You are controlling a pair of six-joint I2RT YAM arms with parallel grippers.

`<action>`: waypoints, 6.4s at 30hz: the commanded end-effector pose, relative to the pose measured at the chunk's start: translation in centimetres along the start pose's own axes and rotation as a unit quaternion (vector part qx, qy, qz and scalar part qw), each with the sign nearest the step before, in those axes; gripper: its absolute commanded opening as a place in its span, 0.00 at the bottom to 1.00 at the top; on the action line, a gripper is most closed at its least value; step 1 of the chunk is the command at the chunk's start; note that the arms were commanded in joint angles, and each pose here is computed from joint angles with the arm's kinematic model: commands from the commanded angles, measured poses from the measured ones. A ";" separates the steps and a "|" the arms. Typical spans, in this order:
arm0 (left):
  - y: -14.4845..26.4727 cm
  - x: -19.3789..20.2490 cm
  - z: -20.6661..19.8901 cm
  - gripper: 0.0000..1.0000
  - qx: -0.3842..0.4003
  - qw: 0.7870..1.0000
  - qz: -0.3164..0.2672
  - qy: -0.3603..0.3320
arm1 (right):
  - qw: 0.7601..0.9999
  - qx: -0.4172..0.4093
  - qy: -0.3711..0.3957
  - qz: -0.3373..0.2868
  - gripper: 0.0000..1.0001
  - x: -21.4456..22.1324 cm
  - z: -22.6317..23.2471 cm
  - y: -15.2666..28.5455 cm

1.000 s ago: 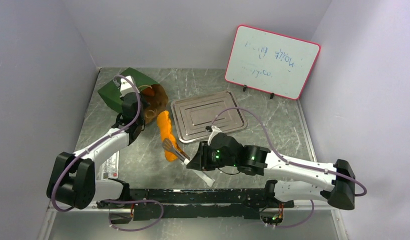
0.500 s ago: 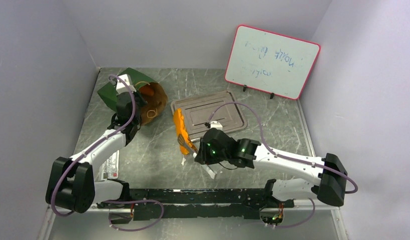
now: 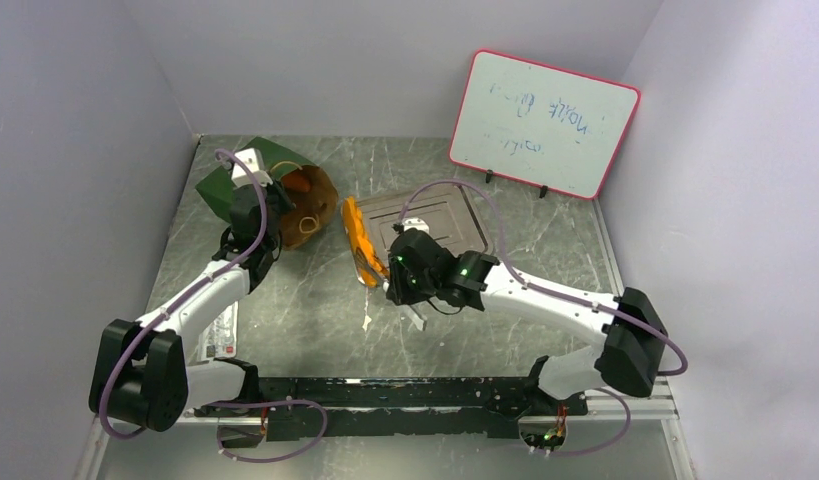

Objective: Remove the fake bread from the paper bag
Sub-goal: Place the fake bread in the container, then pick up the clamp from the container, then place the clamp in the container.

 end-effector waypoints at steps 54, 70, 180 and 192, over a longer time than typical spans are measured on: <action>0.0 -2.1 -1.4 0.07 0.032 0.999 -0.023 0.021 | 0.998 -0.016 -0.057 0.000 0.22 -4.4 -2.0 -6.1; -0.2 -1.6 -1.4 0.07 0.033 0.999 -0.019 0.020 | 0.997 -0.011 -0.072 -0.008 0.48 -4.3 -2.7 -5.6; -0.1 -1.9 -1.5 0.07 0.034 0.999 -0.020 0.030 | 0.975 0.208 -0.020 -0.073 0.00 -0.7 -11.5 -9.4; -0.2 -1.5 -1.5 0.07 0.034 0.999 -0.016 0.029 | 0.972 0.216 -0.023 -0.089 0.57 -1.5 -12.0 -8.5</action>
Point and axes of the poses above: each gripper's point midway between its finger pads, its own y axis back along the fingers, its own z axis along the line the jaws close on, x = y × z, the point moved 1 cm from there along y, back along the fingers
